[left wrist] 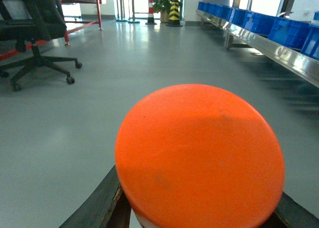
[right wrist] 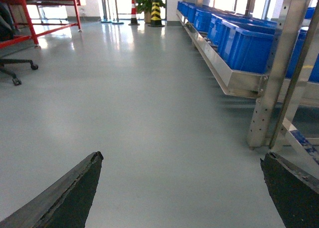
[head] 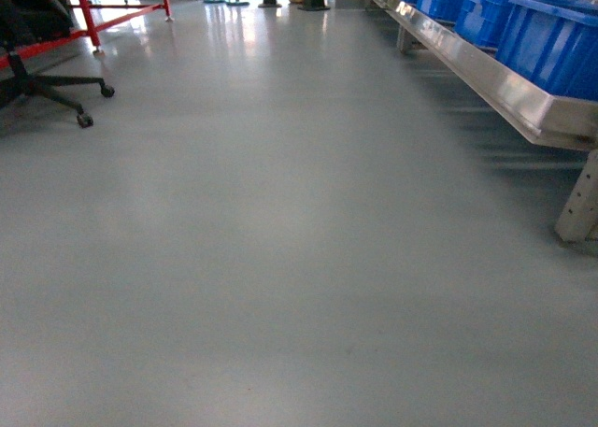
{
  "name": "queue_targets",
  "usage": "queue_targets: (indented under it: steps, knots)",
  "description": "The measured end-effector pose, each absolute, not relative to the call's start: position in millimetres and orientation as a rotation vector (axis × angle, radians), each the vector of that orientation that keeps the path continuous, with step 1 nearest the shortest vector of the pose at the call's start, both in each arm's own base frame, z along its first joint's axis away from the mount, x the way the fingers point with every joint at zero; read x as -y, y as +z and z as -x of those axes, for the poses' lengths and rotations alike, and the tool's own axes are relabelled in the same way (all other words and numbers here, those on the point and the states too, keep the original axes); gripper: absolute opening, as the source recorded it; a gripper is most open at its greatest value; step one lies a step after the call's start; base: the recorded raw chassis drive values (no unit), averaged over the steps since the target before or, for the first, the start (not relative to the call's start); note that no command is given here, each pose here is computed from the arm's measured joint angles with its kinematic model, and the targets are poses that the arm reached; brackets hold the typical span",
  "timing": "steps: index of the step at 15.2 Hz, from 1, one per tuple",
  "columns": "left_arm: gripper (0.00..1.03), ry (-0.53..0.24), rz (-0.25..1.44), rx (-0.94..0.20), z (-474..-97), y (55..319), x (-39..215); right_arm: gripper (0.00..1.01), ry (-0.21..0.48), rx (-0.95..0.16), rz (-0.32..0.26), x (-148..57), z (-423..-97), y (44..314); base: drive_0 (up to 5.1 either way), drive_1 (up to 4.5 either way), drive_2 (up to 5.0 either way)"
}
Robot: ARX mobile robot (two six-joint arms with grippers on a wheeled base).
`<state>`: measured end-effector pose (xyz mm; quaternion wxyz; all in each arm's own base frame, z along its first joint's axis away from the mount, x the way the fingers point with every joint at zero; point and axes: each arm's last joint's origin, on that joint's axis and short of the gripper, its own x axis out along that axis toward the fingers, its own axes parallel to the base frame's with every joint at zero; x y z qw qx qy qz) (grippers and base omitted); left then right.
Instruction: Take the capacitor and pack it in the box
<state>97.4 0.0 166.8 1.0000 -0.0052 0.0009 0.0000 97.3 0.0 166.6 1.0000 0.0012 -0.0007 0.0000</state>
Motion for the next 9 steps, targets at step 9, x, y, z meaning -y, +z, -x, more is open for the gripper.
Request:
queue_targets:
  steps: [9]
  knots:
    - [0.45,0.0,0.01,0.001,-97.4,167.0,0.0,0.98,0.0,0.003,-0.002,0.0,-97.3,166.7,-5.0,2.49,2.5]
